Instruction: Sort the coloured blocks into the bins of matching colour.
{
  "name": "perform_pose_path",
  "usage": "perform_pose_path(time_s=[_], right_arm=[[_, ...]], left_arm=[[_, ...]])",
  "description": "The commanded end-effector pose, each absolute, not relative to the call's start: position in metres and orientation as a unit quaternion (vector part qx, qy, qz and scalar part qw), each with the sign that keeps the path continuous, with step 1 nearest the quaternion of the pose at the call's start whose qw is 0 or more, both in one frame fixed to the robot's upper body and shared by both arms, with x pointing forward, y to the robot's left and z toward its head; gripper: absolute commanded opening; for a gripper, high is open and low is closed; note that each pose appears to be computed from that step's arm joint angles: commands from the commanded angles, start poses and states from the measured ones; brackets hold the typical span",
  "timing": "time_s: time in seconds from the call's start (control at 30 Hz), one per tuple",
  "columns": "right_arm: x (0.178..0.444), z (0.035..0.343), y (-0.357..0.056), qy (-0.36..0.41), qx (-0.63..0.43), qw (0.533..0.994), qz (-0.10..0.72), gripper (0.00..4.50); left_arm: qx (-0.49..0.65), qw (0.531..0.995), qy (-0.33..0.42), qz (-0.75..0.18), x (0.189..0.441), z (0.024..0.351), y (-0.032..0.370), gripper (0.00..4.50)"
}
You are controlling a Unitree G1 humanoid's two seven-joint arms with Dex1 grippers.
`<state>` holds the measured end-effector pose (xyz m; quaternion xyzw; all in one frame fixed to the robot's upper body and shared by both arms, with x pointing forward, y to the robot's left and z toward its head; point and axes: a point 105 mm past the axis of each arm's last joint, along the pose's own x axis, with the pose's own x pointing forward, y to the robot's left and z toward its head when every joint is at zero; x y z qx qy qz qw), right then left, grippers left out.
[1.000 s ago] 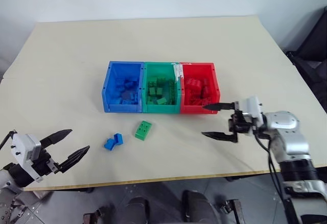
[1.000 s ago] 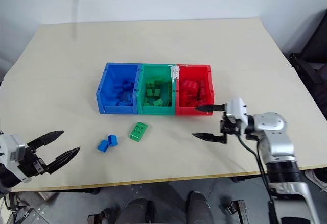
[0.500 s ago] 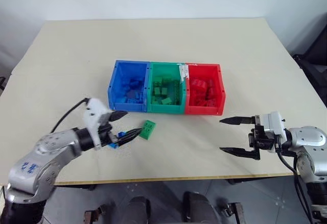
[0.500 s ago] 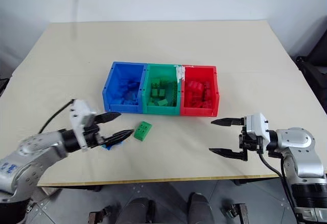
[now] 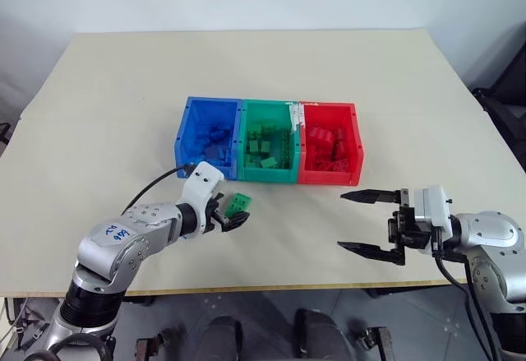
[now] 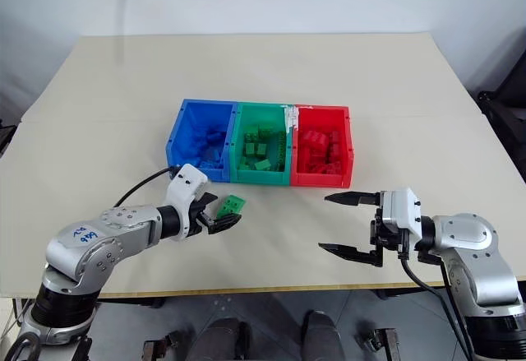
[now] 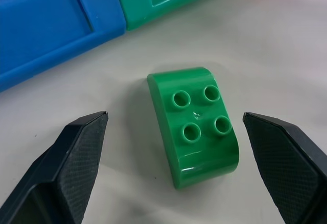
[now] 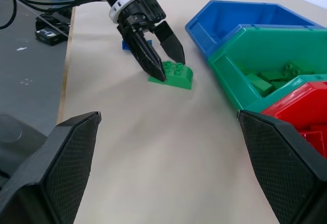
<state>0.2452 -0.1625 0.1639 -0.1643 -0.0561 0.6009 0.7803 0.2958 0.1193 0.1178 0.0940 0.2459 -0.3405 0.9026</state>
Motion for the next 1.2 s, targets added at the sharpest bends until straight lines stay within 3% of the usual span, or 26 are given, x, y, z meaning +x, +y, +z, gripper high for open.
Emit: perform_pose_path(time_s=[0.03, 0.27, 0.37, 0.63, 0.9, 1.03, 1.2], right_arm=[[0.24, 0.173, -0.16, -0.078, -0.165, 0.781, 0.597, 4.45], [0.236, 0.161, -0.165, -0.067, -0.16, 0.792, 0.585, 4.45], [0.236, 0.16, -0.165, -0.067, -0.158, 0.796, 0.58, 4.5], [0.238, 0.159, -0.164, -0.072, -0.154, 0.803, 0.571, 4.5], [0.234, 0.16, -0.174, -0.066, -0.153, 0.823, 0.543, 4.5], [0.238, 0.17, -0.182, -0.089, -0.117, 0.864, 0.482, 4.5], [0.242, 0.174, -0.184, -0.109, -0.105, 0.889, 0.433, 4.5]], left_arm=[[0.104, 0.897, 0.261, -0.341, 0.295, 0.11, 0.125, 4.5], [0.114, 0.886, 0.243, -0.378, 0.289, 0.114, 0.122, 4.5], [0.12, 0.888, 0.229, -0.38, 0.292, 0.117, 0.123, 3.87], [0.119, 0.876, 0.199, -0.422, 0.289, 0.125, 0.114, 1.45], [0.131, 0.843, 0.073, -0.516, 0.281, 0.165, 0.118, 1.44], [0.113, 0.854, -0.038, -0.507, 0.317, 0.214, 0.1, 1.44], [0.139, 0.845, -0.06, -0.514, 0.346, 0.219, 0.079, 1.44]])
